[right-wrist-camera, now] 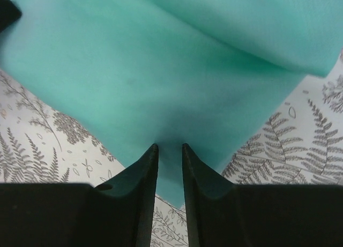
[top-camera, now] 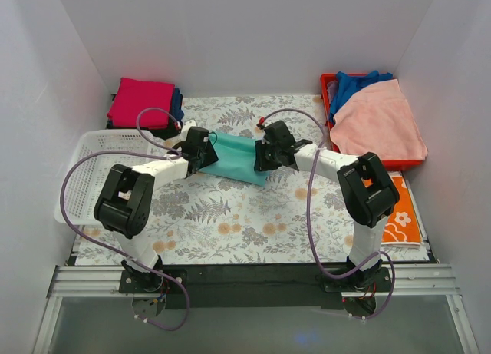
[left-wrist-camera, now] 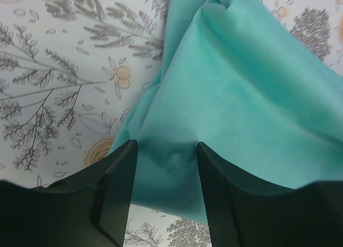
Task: Fold and stack the t-shirts
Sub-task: Smooth out wrinkles on the folded tshirt
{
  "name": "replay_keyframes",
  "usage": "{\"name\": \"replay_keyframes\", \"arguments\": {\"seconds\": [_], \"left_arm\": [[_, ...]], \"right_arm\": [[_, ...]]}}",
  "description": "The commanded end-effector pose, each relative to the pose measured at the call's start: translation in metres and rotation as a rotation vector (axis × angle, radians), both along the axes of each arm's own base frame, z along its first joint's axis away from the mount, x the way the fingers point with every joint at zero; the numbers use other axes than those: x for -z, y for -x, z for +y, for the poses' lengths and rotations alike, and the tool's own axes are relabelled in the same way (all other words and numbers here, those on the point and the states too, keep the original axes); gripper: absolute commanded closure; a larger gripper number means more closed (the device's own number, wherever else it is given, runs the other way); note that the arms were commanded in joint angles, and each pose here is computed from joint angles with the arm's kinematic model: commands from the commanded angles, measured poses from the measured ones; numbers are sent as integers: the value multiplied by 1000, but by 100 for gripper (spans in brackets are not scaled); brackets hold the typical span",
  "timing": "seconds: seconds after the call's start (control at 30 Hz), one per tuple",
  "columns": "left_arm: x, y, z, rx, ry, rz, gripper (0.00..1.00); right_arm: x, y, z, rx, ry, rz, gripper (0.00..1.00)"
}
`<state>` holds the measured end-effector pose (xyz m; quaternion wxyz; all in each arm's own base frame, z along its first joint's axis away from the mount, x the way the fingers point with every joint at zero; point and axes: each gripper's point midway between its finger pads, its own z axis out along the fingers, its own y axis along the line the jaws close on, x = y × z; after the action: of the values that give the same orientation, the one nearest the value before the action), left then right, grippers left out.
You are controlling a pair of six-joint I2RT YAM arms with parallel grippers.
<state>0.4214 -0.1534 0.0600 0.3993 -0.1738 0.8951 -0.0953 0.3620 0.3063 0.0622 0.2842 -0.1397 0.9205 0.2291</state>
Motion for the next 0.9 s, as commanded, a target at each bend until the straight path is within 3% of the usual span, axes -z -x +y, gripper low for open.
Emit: {"name": "replay_keyframes", "arguments": {"seconds": [0.0, 0.23, 0.43, 0.67, 0.87], "left_arm": [[-4, 13, 9, -21, 2, -7, 54], [41, 54, 28, -76, -41, 121, 55], [64, 80, 55, -162, -157, 202, 55], [56, 81, 81, -251, -294, 219, 55], [24, 79, 91, -292, -311, 167, 55]], "right_arm": [[21, 10, -8, 25, 28, 28, 71], [55, 31, -32, 42, 116, 81, 72], [72, 47, -46, 51, 154, 121, 75], [80, 57, -88, 137, 300, 97, 76], [68, 60, -104, 176, 345, 69, 77]]}}
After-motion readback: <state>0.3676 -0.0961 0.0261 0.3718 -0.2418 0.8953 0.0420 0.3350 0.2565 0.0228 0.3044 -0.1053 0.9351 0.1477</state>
